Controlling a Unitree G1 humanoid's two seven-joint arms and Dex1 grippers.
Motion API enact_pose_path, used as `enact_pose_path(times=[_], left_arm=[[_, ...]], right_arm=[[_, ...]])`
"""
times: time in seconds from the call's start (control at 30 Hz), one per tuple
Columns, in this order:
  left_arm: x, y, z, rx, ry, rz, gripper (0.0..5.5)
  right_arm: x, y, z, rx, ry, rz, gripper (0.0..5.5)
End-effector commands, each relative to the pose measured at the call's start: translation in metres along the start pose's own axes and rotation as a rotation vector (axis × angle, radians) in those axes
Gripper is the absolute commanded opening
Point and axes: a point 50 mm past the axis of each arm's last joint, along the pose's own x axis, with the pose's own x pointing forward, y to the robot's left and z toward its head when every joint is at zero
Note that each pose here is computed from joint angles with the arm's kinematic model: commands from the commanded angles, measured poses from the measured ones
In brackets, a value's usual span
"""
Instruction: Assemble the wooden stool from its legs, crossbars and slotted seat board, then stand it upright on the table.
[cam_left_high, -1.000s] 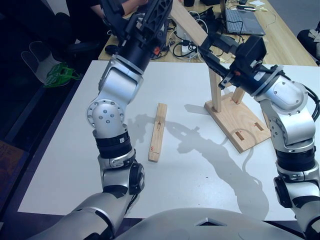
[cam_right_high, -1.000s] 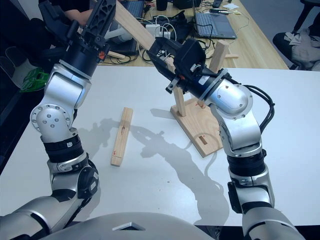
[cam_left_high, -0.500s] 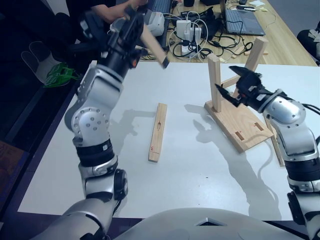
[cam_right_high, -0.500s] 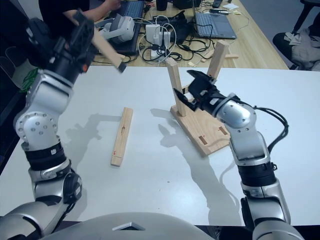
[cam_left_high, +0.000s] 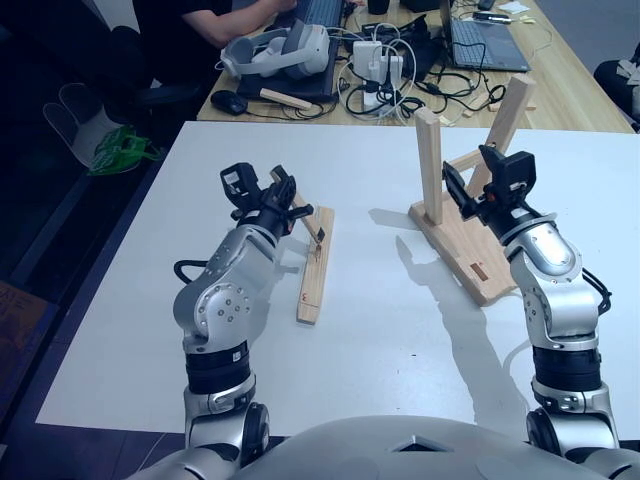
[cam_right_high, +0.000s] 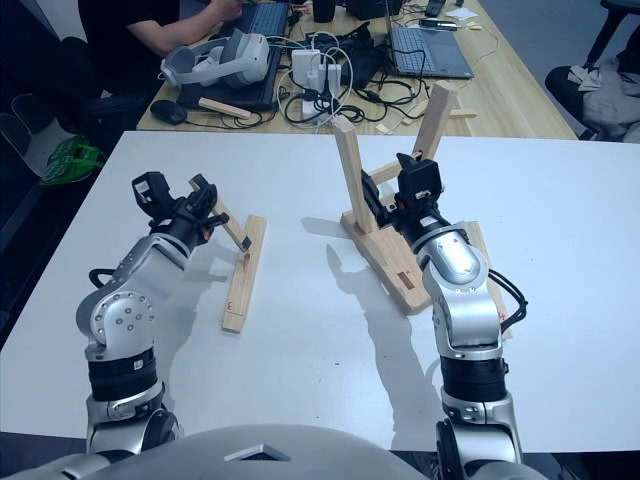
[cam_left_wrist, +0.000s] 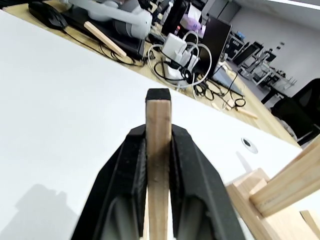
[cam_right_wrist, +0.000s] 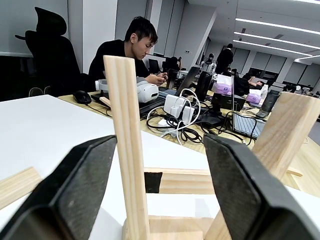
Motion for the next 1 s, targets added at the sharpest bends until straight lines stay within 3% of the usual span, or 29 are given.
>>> enact_pose_path(times=[0.03,0.43,0.6,0.7,0.83,1.0], left_arm=[[-0.001,0.003,-0.006,0.065,0.047,0.034,0.4],[0.006,0.002,-0.014,0.14,0.054,0.082,0.4],[0.006,-0.007,-0.005,0.116,-0.033,0.029,0.4],[0.004,-0.016,0.011,0.091,-0.131,-0.047,0.4],[0.002,-0.024,0.016,0.078,-0.14,-0.14,0.4],[0.004,-0.03,0.018,0.084,-0.128,-0.2,0.4]], right_arm=[[-0.001,-0.002,-0.002,0.034,0.009,-0.021,3.19],[0.002,-0.004,-0.002,0.067,0.001,-0.024,3.19],[0.002,-0.003,-0.002,0.065,0.006,0.004,3.19],[0.0,0.017,0.001,0.071,0.074,0.242,2.89],[-0.009,0.067,0.005,0.066,0.289,0.816,2.21],[0.035,0.11,0.001,0.016,0.342,1.008,1.18]])
